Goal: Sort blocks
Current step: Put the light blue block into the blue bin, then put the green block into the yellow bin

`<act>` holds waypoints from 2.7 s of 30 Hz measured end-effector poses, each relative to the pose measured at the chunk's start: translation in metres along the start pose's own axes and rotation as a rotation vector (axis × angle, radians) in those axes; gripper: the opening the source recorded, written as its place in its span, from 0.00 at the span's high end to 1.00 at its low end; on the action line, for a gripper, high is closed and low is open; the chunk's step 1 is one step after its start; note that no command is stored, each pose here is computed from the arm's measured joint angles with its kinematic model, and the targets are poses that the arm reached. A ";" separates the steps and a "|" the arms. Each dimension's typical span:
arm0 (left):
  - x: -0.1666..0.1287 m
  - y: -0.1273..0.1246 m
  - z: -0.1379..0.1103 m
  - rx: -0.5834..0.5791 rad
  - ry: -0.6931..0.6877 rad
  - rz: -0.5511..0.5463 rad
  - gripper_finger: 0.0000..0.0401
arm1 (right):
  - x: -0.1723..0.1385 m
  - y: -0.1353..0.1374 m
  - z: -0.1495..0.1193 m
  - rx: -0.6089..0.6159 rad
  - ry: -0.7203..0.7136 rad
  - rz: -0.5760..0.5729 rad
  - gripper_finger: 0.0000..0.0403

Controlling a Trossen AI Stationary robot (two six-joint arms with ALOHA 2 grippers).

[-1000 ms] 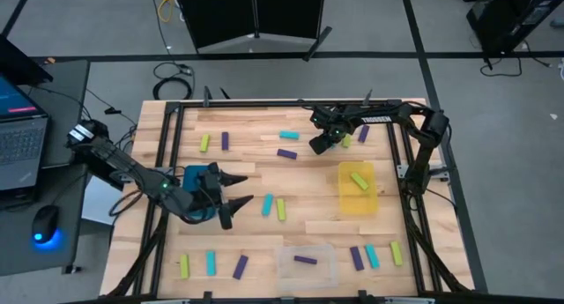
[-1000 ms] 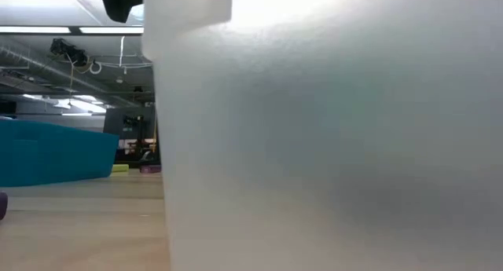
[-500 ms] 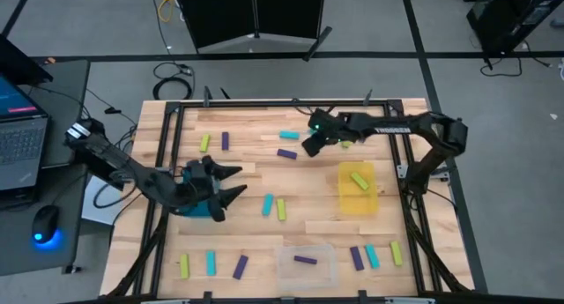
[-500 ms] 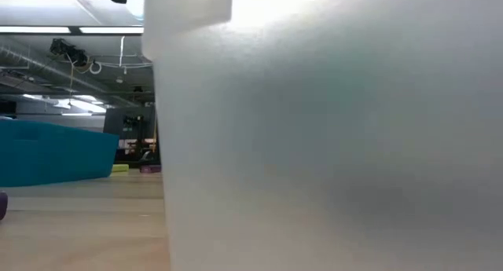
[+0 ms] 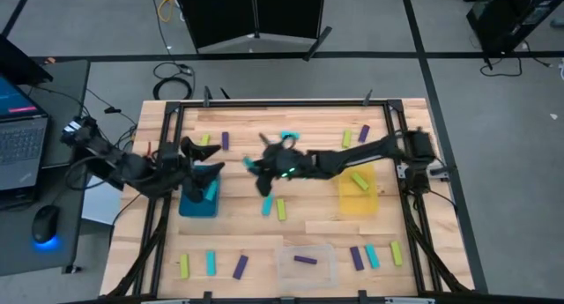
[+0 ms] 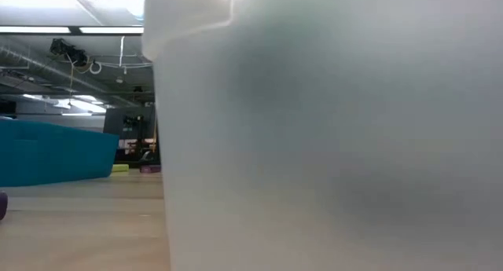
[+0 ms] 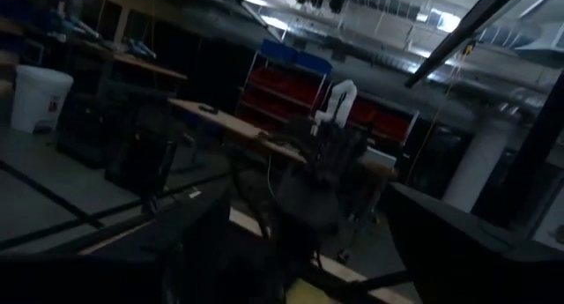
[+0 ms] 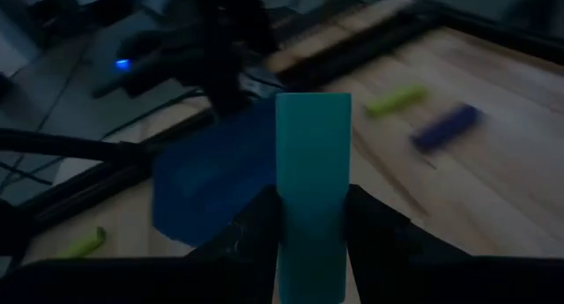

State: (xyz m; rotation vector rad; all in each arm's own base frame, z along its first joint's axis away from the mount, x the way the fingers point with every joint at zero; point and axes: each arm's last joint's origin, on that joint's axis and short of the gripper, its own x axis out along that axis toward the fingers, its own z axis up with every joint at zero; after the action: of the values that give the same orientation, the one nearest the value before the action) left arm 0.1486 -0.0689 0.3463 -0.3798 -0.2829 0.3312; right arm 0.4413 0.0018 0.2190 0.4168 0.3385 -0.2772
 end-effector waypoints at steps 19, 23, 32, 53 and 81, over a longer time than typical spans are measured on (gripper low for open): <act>-0.004 0.004 0.007 -0.007 -0.006 -0.017 0.23 | 0.149 0.055 -0.018 -0.115 -0.095 0.177 0.72; -0.004 0.004 0.006 -0.004 -0.001 -0.017 0.23 | 0.162 0.057 -0.027 -0.132 -0.023 0.247 0.71; -0.004 0.003 0.004 -0.010 0.020 -0.062 0.23 | 0.149 0.054 -0.013 -0.290 0.020 0.151 0.17; 0.028 0.001 -0.078 0.091 0.330 0.128 0.28 | -0.133 -0.020 -0.031 -0.262 -0.378 -0.012 0.34; 0.150 -0.069 -0.214 -0.044 0.926 0.423 0.41 | -0.319 -0.056 -0.032 -0.247 -0.477 -0.252 0.29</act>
State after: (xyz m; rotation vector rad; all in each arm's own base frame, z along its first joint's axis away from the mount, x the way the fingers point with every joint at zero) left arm 0.3729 -0.1413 0.2142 -0.5968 0.7078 0.5257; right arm 0.1251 0.0280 0.2913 0.0558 -0.0466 -0.5612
